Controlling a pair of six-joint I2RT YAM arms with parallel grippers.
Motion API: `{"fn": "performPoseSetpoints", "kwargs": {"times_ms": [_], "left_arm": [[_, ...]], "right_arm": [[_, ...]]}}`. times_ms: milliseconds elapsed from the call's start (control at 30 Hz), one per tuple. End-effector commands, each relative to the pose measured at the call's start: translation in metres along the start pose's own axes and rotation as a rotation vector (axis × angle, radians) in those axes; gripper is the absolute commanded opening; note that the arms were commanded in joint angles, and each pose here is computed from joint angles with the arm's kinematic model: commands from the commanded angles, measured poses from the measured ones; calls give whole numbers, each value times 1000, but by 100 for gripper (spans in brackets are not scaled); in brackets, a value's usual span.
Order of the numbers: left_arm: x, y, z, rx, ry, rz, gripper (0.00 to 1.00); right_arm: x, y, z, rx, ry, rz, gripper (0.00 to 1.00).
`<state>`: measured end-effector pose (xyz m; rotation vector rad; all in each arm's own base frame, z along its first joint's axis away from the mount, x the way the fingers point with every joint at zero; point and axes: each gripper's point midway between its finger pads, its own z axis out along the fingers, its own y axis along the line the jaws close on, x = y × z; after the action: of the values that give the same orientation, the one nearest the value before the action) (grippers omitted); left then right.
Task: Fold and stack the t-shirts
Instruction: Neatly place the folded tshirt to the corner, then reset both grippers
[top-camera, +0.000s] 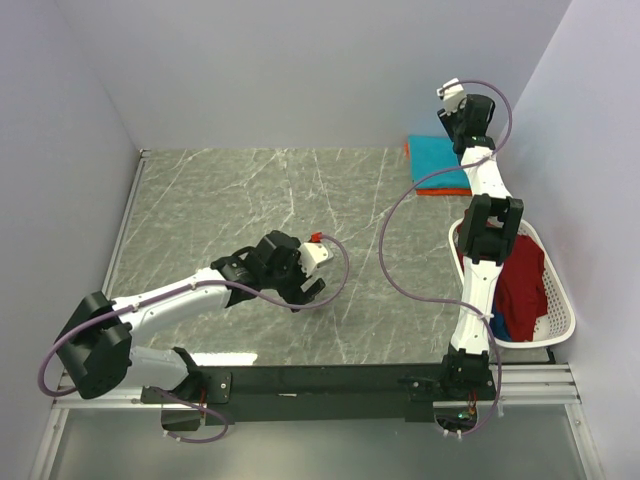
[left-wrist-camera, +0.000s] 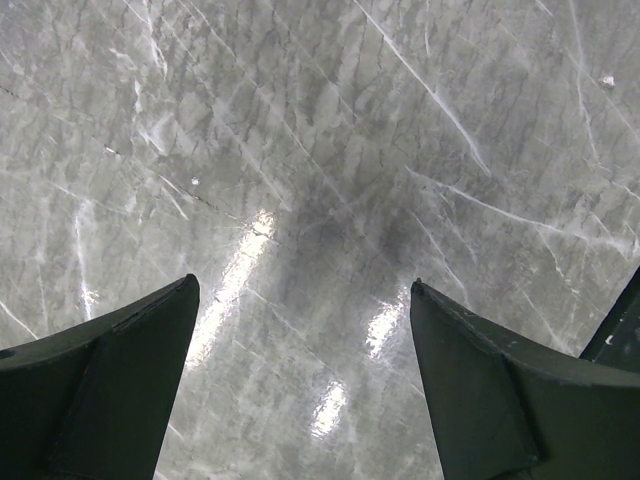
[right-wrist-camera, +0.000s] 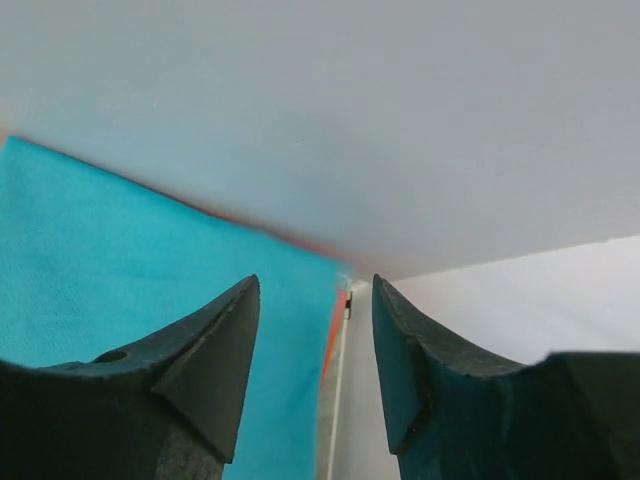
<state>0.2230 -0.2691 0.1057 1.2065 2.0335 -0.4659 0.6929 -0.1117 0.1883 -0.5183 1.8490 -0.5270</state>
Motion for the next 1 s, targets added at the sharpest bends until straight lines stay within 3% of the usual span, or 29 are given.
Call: {"fn": "performPoseSetpoints", "kwargs": {"times_ms": [0,267,367,400,667,867,967], "left_arm": [[-20,-1,-5,9,-38,-14,92],[-22,-2,-17,15,-49,-35,95],[-28,-2,-27,35,-74,-73,99],[-33,-3,-32,50,-85,-85,99],[-61,26,-67,24,-156,-360,99],[-77,77,-89,-51,-203,-429,99],[-83,95,-99,1,-210,-428,99]], "right_arm": [[-25,-36,-6,113,-73,17,56],[-45,-44,-27,112,-86,72,59],[-55,-39,-47,92,-82,136,72],[-57,-35,-53,81,-79,170,83],[-92,5,-150,-99,-23,321,88],[-106,23,-237,-261,21,445,90],[-101,36,-278,-320,67,513,91]]}}
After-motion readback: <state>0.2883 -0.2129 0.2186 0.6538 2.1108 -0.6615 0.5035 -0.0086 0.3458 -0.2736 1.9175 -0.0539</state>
